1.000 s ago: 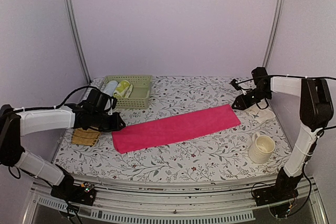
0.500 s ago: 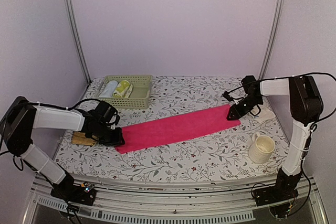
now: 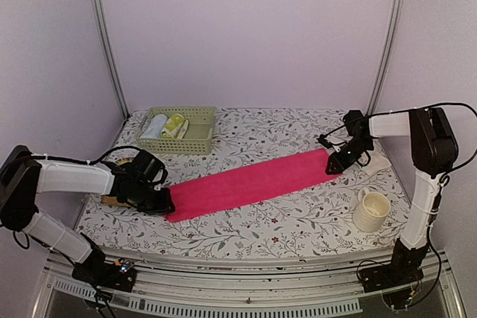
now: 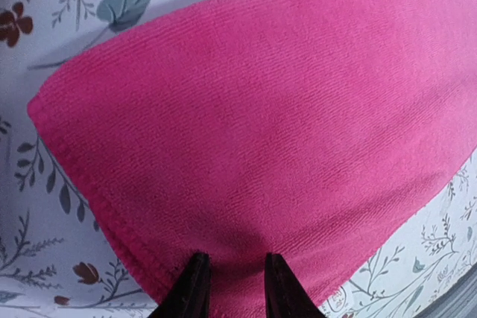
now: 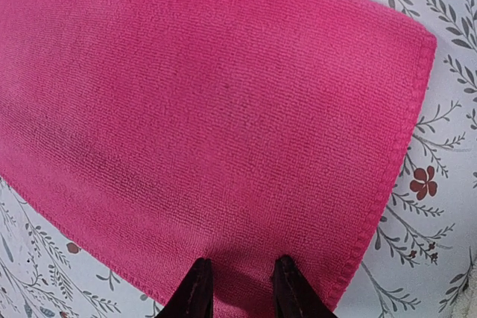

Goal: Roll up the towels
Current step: Pick up the towel from the center of the board.

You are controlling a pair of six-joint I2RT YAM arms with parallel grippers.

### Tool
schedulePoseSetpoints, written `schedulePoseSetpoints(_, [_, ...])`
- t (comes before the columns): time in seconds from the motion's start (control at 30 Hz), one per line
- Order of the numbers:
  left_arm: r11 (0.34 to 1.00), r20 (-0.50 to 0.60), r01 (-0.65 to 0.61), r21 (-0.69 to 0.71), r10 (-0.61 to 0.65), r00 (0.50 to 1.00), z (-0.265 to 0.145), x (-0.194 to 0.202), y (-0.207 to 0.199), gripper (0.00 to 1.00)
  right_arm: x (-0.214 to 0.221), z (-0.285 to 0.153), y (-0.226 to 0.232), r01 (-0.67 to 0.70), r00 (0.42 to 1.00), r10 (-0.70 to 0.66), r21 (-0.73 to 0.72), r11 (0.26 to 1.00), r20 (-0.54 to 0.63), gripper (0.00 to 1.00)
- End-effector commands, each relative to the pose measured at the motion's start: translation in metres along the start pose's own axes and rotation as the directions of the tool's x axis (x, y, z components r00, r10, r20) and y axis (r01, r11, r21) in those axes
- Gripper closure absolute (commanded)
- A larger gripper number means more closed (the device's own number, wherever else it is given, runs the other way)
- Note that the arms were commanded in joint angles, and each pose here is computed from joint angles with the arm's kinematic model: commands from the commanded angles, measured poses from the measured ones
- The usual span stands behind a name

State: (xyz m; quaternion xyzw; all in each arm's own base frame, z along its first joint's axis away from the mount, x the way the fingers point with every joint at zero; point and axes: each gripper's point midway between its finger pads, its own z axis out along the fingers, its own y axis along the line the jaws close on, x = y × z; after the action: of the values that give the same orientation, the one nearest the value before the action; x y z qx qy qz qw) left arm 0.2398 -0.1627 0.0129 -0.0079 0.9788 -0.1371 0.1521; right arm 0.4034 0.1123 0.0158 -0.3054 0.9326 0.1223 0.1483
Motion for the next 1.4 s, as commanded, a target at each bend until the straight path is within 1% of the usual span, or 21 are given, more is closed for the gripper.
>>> schedulePoseSetpoints(0.0, [0.996,-0.165,0.018,-0.084,-0.032,0.986,-0.003,0.056,0.019,0.71,0.032,0.004,-0.01,-0.011,0.993,0.014,0.027,1.0,-0.115,0.69])
schedulePoseSetpoints(0.1, [0.997,-0.157,0.016,-0.076,-0.028,0.987,-0.007,0.056,0.015,0.71,0.023,-0.01,-0.01,-0.007,0.996,0.008,0.021,1.0,-0.087,0.69])
schedulePoseSetpoints(0.2, [0.999,-0.106,0.007,-0.052,-0.013,0.994,-0.015,0.038,0.004,0.7,0.003,-0.03,-0.015,-0.027,0.999,0.027,0.007,1.0,-0.02,0.67])
schedulePoseSetpoints(0.3, [1.0,-0.049,-0.012,0.017,0.013,0.999,-0.029,0.017,-0.017,0.67,-0.015,-0.043,-0.022,-0.052,0.998,0.051,0.001,0.999,0.03,0.65])
schedulePoseSetpoints(0.4, [0.997,0.021,-0.043,0.061,0.042,0.999,-0.043,-0.002,-0.032,0.64,-0.026,-0.042,-0.029,-0.065,0.997,0.065,0.009,0.998,0.04,0.62])
schedulePoseSetpoints(0.53, [0.997,0.076,-0.056,0.049,0.052,0.996,-0.047,-0.012,-0.031,0.62,-0.04,-0.032,-0.035,-0.094,0.994,0.095,-0.023,0.995,0.047,0.61])
schedulePoseSetpoints(0.67, [0.998,0.089,-0.054,0.029,0.052,0.995,-0.042,-0.013,-0.026,0.61,-0.046,-0.017,-0.038,-0.135,0.99,0.137,-0.06,0.989,0.03,0.61])
schedulePoseSetpoints(0.77, [0.998,0.089,-0.054,0.027,0.052,0.995,-0.038,-0.012,-0.024,0.61,-0.047,-0.01,-0.041,-0.147,0.989,0.148,-0.055,0.988,0.016,0.61])
schedulePoseSetpoints(1.07, [0.998,0.09,-0.052,-0.031,0.055,0.994,-0.029,-0.01,-0.01,0.6,-0.036,0.008,-0.023,-0.103,0.994,0.101,-0.047,0.994,-0.051,0.61])
schedulePoseSetpoints(1.13, [0.998,0.09,-0.053,-0.032,0.056,0.994,-0.028,-0.011,-0.01,0.6,-0.033,0.013,-0.022,-0.091,0.994,0.089,-0.024,0.996,-0.071,0.61])
schedulePoseSetpoints(1.23, [0.998,0.09,-0.055,-0.04,0.058,0.994,-0.027,-0.012,-0.01,0.6,-0.025,0.021,-0.025,-0.066,0.991,0.071,0.047,0.997,-0.113,0.61])
schedulePoseSetpoints(1.37, [0.997,0.095,-0.055,-0.047,0.059,0.994,-0.027,-0.013,-0.008,0.6,-0.016,0.024,-0.033,-0.073,0.984,0.091,0.118,0.99,-0.152,0.62])
